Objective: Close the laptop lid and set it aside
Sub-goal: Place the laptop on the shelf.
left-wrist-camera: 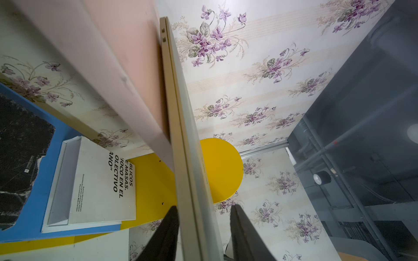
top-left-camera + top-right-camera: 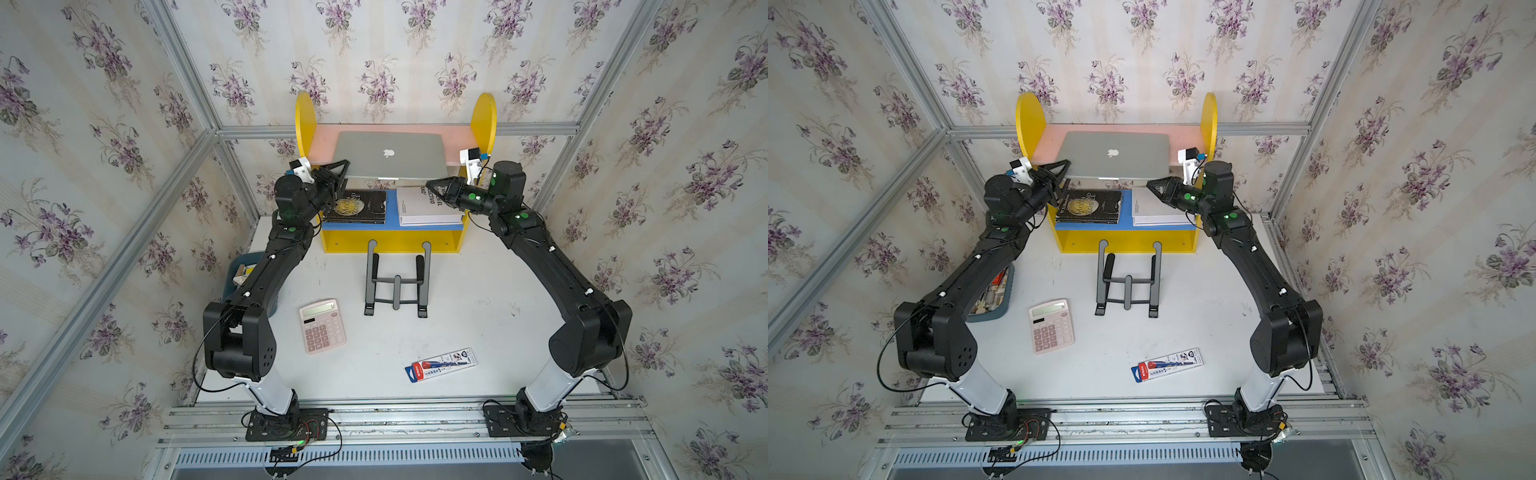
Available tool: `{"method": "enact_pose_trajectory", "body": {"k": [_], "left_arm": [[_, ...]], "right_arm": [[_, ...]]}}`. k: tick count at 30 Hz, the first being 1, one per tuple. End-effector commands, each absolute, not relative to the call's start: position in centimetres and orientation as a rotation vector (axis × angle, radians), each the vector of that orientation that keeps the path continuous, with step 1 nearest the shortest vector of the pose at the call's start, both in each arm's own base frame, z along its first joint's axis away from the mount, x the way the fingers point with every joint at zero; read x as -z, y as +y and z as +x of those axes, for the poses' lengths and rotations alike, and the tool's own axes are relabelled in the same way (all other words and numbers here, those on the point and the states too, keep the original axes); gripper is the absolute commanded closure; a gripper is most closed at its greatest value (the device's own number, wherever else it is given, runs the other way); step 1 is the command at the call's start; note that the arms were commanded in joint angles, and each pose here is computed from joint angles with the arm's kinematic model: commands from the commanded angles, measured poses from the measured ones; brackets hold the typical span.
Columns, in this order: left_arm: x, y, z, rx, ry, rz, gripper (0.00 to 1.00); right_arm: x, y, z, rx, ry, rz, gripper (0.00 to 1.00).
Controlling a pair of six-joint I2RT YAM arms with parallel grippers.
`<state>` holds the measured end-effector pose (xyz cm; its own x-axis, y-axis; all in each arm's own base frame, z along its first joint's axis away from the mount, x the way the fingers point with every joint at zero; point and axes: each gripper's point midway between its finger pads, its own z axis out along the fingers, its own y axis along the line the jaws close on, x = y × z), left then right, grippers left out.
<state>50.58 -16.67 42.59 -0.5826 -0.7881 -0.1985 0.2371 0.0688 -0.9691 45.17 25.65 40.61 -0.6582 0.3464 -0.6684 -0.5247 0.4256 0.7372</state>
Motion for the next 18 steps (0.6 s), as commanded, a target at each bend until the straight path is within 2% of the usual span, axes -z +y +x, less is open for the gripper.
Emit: {"method": "enact_pose_trajectory", "body": {"k": [1,10,18], "left_arm": [[-42.7,-17.2,50.2,1.622,1.585,-0.508,0.52],[-42.6,-16.8,49.7,1.596,1.622,-0.478,0.29],[-44.0,-17.3,48.3,1.609,1.660,-0.327,0.27]], "right_arm": [[-41.4,25.4,45.5,-1.331,1.831,-0.145,0.80],[-41.6,25.1,46.0,-1.328,1.830,-0.134,0.79],[-42.1,25.1,46.1,-1.328,1.824,-0.136,0.79]]}}
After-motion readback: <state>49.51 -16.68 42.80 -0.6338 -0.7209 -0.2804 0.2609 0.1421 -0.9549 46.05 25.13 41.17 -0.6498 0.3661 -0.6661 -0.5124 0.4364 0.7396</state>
